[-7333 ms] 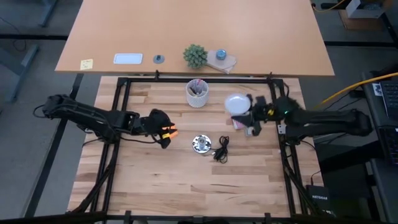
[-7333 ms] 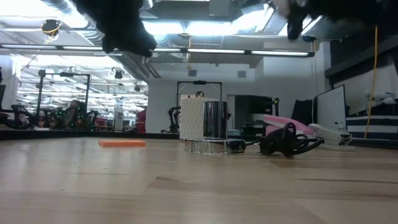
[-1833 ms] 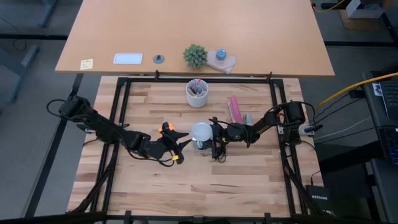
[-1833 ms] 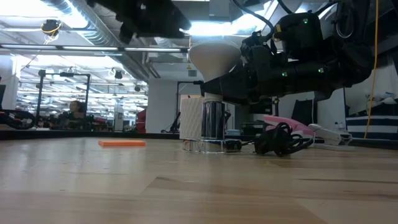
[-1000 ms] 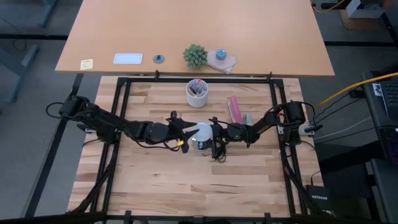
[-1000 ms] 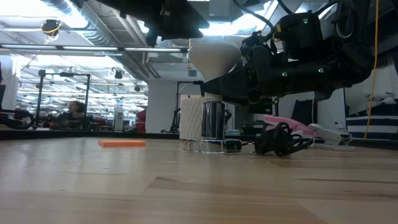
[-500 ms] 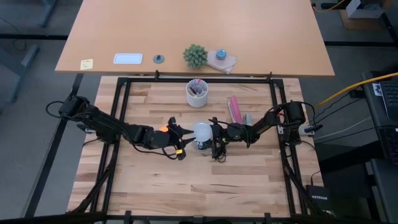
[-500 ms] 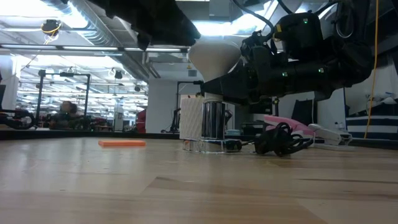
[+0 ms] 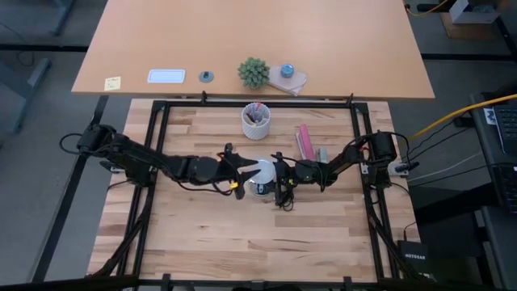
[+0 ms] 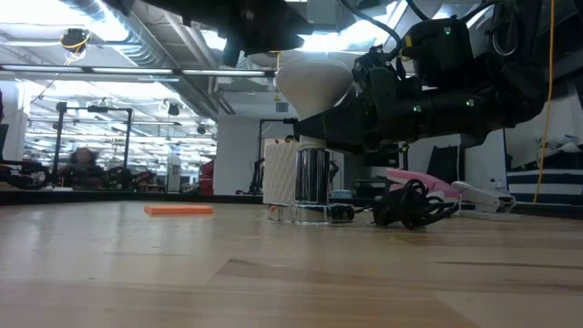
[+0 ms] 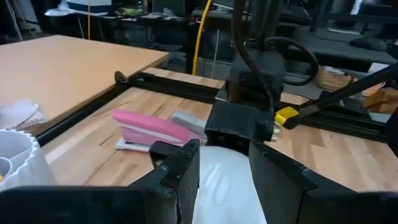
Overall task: Screw lightbulb
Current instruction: Insert the lightbulb into the lamp
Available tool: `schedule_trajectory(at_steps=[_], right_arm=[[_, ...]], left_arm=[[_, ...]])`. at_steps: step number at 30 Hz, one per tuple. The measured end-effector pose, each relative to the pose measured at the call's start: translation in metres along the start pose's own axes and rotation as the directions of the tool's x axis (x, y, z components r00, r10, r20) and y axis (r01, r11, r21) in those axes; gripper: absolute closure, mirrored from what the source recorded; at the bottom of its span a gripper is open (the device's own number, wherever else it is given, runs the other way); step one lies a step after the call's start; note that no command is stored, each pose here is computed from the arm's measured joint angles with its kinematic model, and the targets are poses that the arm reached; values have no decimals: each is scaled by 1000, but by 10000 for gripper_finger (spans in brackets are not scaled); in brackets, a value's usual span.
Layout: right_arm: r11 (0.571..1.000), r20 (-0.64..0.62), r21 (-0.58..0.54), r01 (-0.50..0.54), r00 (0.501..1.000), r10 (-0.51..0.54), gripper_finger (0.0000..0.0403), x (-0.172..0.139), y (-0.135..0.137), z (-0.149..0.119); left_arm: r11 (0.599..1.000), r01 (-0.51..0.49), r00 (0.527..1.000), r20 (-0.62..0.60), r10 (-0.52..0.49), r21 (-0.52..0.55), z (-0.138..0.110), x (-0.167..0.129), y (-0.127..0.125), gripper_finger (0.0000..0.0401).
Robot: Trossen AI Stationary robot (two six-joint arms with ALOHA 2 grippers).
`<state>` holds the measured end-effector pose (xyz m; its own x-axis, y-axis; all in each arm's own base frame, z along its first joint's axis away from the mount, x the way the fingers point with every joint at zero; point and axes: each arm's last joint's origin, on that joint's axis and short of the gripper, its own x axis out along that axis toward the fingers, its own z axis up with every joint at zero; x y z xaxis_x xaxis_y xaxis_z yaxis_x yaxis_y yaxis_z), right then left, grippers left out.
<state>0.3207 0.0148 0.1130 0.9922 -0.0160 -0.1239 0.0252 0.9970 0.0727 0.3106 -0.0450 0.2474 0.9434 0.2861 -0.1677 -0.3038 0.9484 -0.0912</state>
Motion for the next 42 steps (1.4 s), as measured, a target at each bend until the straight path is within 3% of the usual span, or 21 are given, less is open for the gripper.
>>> schedule_trajectory(at_steps=[6,10,17,27,32,42], right_arm=[[1000,0,0,0,1000,0,244,0,0,0],[1000,0,0,0,1000,0,244,0,0,0],[1000,0,0,0,1000,0,244,0,0,0],[1000,0,0,0,1000,0,244,0,0,0],[1000,0,0,0,1000,0,244,0,0,0],[1000,0,0,0,1000,0,244,0,0,0]], left_arm=[[998,8,1000,12,-9,68,12,3,-3,283],[985,12,1000,-31,-7,171,26,5,-7,325],[972,12,988,-152,25,234,29,5,-6,397],[983,81,981,-190,-49,165,24,15,-1,398],[980,89,971,-235,-46,177,11,24,-1,399],[982,76,968,-249,-31,174,10,26,3,400]])
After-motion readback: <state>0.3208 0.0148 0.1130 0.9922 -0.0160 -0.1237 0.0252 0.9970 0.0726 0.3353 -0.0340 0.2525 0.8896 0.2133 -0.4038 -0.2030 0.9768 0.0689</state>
